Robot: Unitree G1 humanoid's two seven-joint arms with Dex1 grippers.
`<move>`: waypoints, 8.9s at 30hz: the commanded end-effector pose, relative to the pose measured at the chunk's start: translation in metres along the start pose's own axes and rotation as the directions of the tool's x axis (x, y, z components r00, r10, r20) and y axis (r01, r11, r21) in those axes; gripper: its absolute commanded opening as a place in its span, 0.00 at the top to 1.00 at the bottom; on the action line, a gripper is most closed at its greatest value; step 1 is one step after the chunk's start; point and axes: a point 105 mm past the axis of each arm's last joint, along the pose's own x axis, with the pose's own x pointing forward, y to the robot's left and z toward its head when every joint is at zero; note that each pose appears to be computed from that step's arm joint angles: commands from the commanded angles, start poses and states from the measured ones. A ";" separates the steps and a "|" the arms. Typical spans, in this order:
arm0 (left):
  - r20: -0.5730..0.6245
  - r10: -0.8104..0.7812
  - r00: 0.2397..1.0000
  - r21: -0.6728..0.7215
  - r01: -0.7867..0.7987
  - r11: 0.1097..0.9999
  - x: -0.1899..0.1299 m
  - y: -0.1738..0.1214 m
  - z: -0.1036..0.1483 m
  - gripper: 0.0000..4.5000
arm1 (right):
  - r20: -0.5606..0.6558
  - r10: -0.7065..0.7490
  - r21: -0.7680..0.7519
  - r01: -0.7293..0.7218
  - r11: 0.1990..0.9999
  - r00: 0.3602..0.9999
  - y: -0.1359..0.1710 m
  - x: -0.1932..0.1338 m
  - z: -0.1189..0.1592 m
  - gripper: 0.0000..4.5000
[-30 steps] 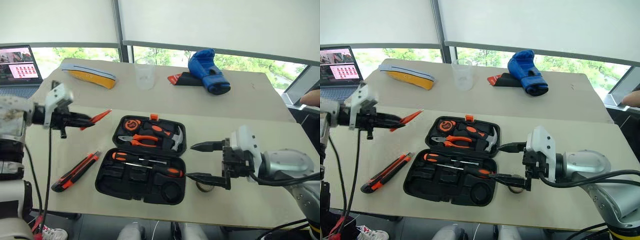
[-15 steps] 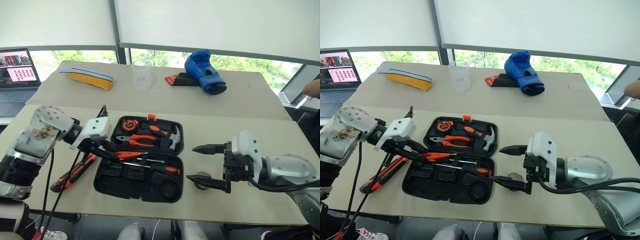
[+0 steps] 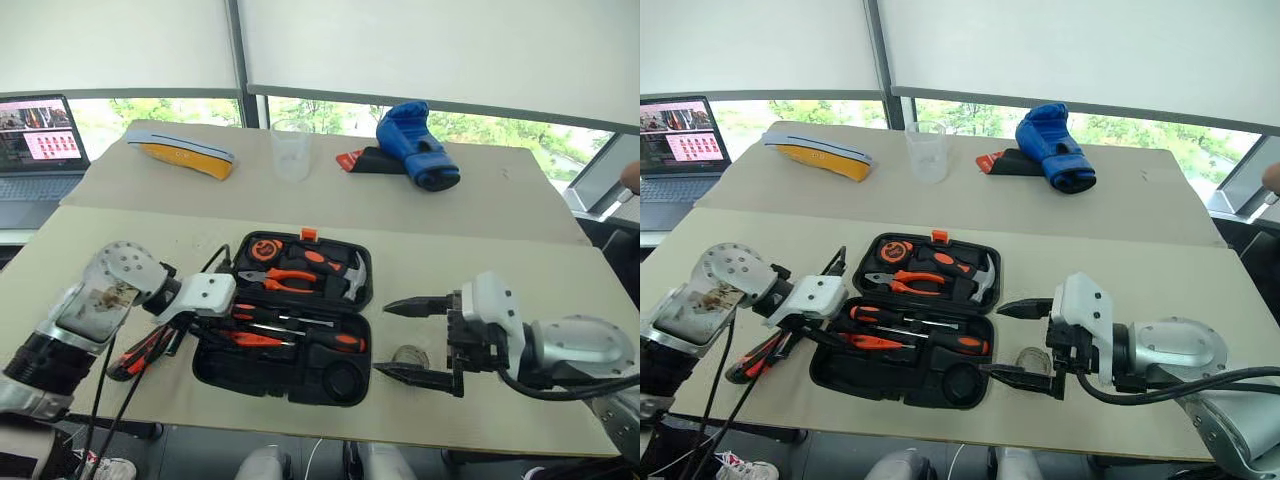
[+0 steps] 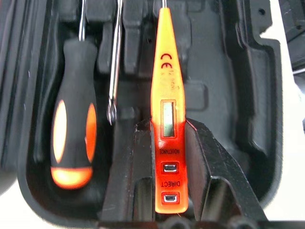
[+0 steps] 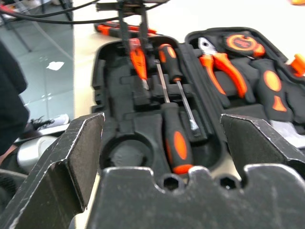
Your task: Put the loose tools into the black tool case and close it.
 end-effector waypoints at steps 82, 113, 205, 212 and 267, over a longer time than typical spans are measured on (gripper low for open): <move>0.253 0.189 0.949 -0.025 -0.188 0.982 0.033 -0.009 -0.024 0.99 | 0.026 0.000 0.009 0.000 1.000 1.000 0.001 0.003 -0.003 0.00; 0.256 0.184 0.949 -0.118 -0.158 0.980 0.025 -0.024 -0.016 0.99 | 0.023 -0.004 0.022 0.003 1.000 1.000 0.002 0.005 -0.007 0.00; -0.151 0.706 0.692 -0.678 -0.592 0.435 -0.104 -0.110 -0.105 0.01 | 0.121 0.327 -0.094 -0.317 0.944 0.937 -0.008 0.040 0.016 0.00; -0.224 0.604 0.765 -0.652 -0.578 0.490 -0.081 -0.092 -0.134 0.01 | 0.107 0.318 -0.099 -0.308 0.946 0.942 -0.006 0.040 0.015 0.00; 0.078 -0.054 0.996 0.081 0.048 0.996 -0.020 -0.040 -0.002 0.60 | -0.030 0.192 -0.080 -0.193 0.978 0.981 0.015 0.008 -0.009 0.00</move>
